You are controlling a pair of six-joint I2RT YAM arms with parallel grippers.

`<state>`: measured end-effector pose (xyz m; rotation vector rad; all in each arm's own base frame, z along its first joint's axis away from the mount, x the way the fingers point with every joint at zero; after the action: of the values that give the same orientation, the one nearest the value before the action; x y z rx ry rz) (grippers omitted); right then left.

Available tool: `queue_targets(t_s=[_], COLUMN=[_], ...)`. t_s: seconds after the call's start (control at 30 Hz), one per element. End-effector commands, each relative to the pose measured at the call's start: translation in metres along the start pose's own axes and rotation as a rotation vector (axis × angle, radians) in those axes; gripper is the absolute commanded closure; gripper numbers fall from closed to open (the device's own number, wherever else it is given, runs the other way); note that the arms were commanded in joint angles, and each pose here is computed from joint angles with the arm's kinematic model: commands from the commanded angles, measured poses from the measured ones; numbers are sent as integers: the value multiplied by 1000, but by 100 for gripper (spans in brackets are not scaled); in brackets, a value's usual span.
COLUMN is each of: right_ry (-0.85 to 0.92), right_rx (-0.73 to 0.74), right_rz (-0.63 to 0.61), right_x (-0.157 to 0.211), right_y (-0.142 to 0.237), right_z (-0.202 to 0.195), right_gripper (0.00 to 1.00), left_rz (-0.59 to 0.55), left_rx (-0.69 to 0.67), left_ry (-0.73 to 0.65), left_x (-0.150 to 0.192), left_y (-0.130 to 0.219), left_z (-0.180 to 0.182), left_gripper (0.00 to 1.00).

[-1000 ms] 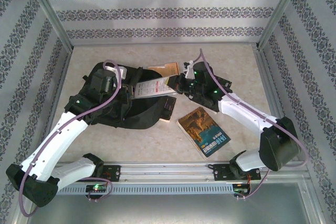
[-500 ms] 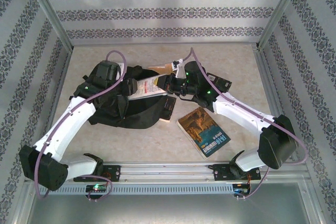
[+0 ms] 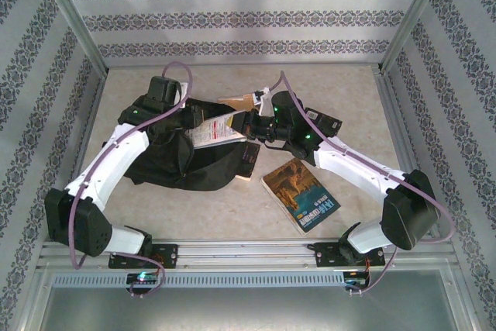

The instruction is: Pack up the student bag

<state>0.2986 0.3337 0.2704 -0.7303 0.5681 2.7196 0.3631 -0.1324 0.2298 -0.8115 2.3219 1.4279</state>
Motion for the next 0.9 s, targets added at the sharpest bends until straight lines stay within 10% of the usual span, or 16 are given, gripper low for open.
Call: queue_targets(t_s=[0.0,0.53,0.87], right_ry=[66,67,-13], right_rx=[-61,109,1], right_rz=[-21,6,18], right_x=[-6,15,3], right_y=[1,7,-35], right_z=[22,-28,-8], right_gripper=[93,88,85], left_rz=[-19,-345,-373], left_rx=[68,66,132], left_ry=[-28,13,32], left_x=[-11,-37,-40], left_y=[5,117,127], left_z=[-13,-18,-28], left_gripper=[92,100,100])
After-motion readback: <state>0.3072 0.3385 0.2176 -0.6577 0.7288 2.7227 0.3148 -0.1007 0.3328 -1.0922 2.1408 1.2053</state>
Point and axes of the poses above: each hand's point on the last joint's axis, 136 mm out from that joint toward the fingers, its own y axis back along the fingers, its own z axis along the line the jaws close on, x = y × z, the point moved 1 cm from there along y, back along the fingers, and after that the axes turned 13 degrees about y, right-handed, at the moved point
